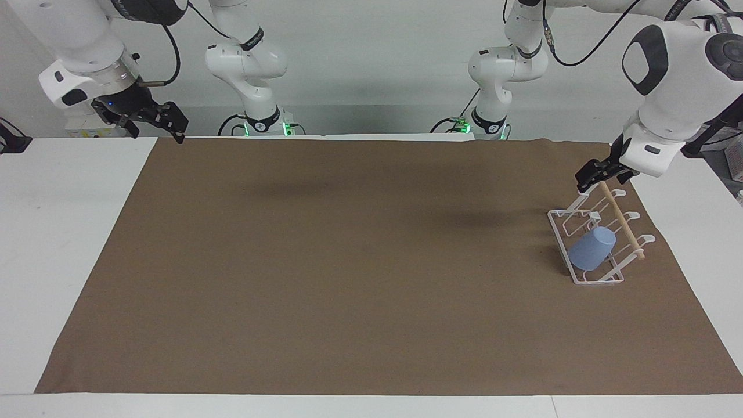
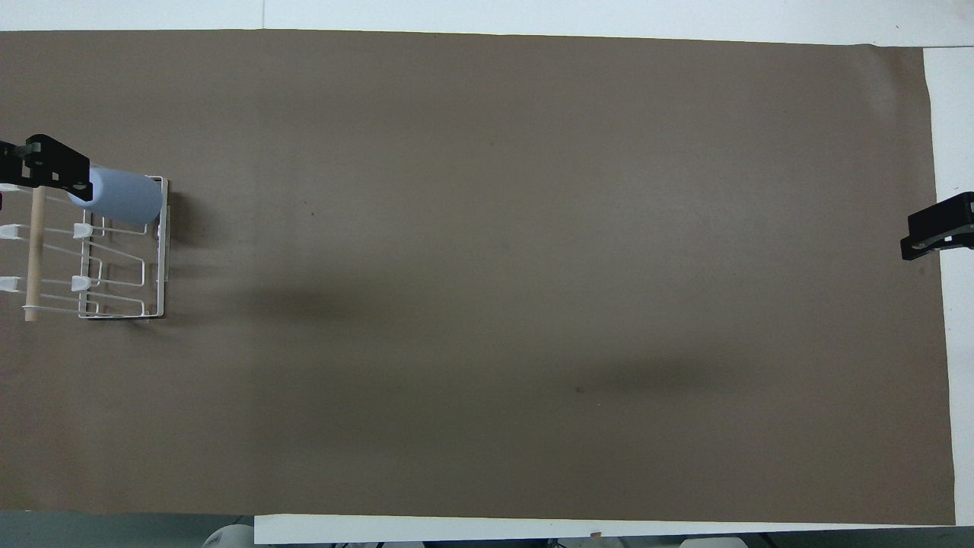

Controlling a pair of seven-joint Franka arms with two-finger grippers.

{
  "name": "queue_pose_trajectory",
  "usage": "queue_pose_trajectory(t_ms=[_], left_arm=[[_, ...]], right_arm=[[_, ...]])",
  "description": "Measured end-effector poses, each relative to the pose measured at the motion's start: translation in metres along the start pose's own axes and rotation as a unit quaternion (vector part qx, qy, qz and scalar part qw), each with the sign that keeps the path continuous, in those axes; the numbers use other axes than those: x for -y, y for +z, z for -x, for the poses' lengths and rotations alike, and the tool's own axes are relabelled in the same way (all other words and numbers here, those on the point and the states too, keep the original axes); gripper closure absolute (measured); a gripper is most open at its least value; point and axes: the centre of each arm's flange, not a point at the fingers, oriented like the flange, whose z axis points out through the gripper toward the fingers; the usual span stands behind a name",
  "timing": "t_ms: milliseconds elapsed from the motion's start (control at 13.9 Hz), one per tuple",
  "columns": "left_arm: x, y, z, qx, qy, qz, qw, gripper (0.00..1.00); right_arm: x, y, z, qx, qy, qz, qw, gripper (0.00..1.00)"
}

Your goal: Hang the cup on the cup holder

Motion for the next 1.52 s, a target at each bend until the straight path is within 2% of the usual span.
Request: queue_pose_trajectory(t_ms=[361, 505, 866, 1515], left_arm=[[-0.006, -0.029, 0.019, -0.025, 0.013, 0.029, 0.999, 0.0], [-0.008, -0.027, 0.03, -0.023, 0.016, 0.033, 0.999, 0.0], [-0.009, 0.005, 0.053, 0.002, 0.02, 0.03, 0.999, 0.0], [-0.006, -0.029, 0.077, -0.033, 0.02, 0.03, 0.999, 0.0]], right_arm=[[0.0, 0.0, 0.0, 0.0, 0.0, 0.0, 1.0, 0.0], [0.0, 0.0, 0.0, 0.0, 0.0, 0.0, 1.0, 0.0], [0.0, 0.0, 0.0, 0.0, 0.0, 0.0, 1.0, 0.0], [0.0, 0.0, 0.0, 0.0, 0.0, 0.0, 1.0, 0.0]])
